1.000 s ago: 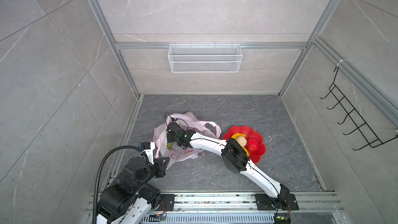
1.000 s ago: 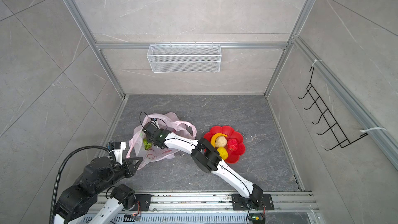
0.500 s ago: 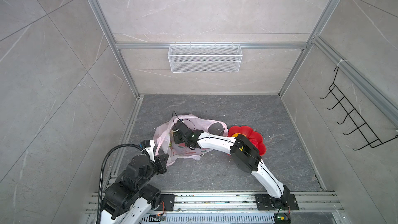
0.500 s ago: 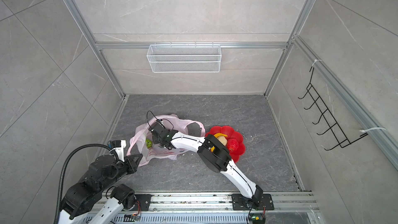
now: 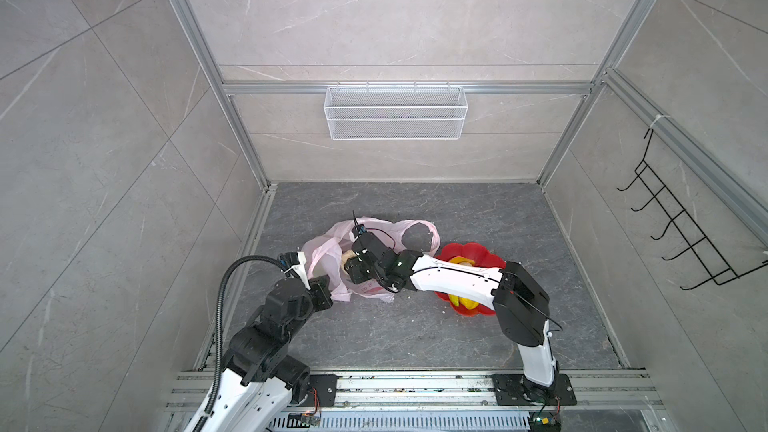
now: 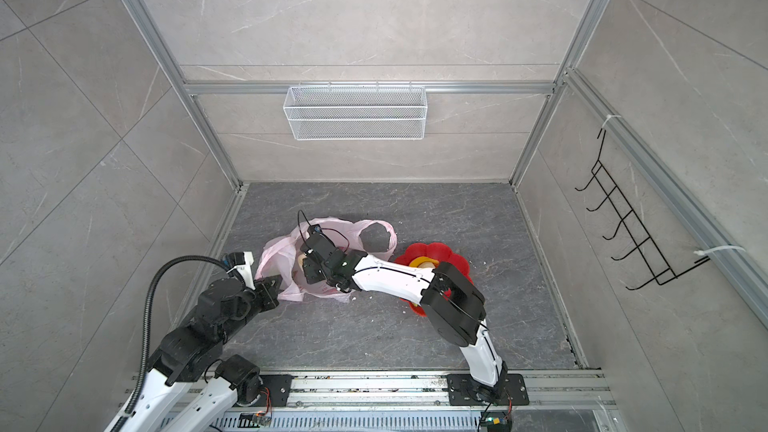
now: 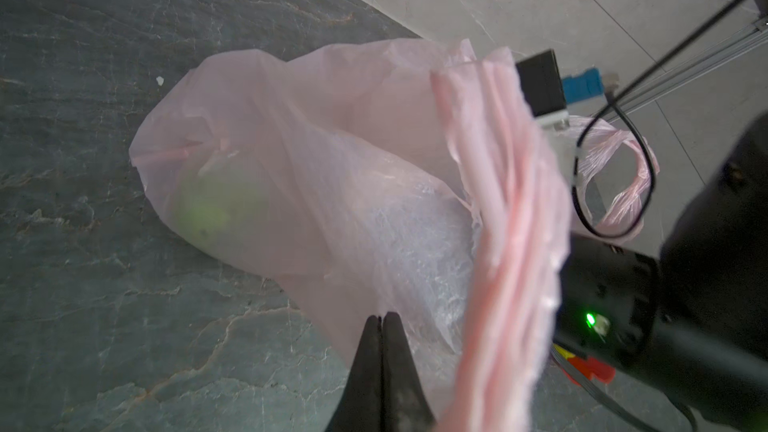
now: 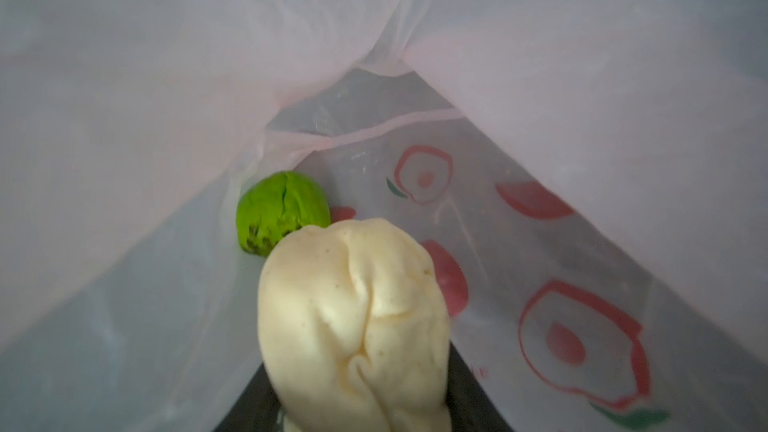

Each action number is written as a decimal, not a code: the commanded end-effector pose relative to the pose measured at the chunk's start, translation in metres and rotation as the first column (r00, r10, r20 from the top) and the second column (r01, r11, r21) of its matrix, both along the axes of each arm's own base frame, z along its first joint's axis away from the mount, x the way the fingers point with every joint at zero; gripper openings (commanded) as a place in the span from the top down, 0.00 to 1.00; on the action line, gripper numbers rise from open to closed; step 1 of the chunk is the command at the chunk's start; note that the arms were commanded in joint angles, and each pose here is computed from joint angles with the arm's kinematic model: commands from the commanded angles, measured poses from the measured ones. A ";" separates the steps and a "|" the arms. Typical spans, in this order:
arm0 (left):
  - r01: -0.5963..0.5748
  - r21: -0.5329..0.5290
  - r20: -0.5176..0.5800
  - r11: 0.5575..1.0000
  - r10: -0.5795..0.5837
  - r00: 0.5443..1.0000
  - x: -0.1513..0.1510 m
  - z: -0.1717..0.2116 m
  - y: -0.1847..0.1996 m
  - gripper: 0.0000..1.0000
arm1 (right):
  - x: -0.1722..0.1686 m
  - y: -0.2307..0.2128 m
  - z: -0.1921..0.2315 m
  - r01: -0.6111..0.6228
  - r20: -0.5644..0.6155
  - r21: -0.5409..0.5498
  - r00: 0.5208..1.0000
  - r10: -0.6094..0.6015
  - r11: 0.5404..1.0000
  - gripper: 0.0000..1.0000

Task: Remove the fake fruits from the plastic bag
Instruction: 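Lift the cream fruit out of the bag and carry it to the red plate, then lower the cream fruit onto the red plate and open the right gripper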

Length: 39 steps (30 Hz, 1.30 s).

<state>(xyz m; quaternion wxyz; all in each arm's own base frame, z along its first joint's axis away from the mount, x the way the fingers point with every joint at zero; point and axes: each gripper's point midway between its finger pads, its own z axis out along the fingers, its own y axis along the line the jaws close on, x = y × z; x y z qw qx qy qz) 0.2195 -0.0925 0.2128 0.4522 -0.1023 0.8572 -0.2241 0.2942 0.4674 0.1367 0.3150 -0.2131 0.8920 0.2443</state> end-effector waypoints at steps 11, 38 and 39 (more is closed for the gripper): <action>0.006 -0.004 0.129 1.000 -0.006 0.992 0.032 0.025 -0.014 1.00 | -0.050 -0.126 0.105 0.118 0.092 -0.042 0.989 -0.114 0.992 0.80; -0.024 0.040 0.102 0.999 0.020 0.995 0.044 0.029 -0.013 1.00 | 0.037 -0.351 0.014 0.597 0.083 -0.310 0.793 -0.604 0.740 0.78; -0.026 0.043 0.103 0.999 0.021 0.994 0.044 0.029 -0.012 1.00 | 0.045 -0.352 0.010 0.589 0.077 -0.324 0.796 -0.600 0.740 0.77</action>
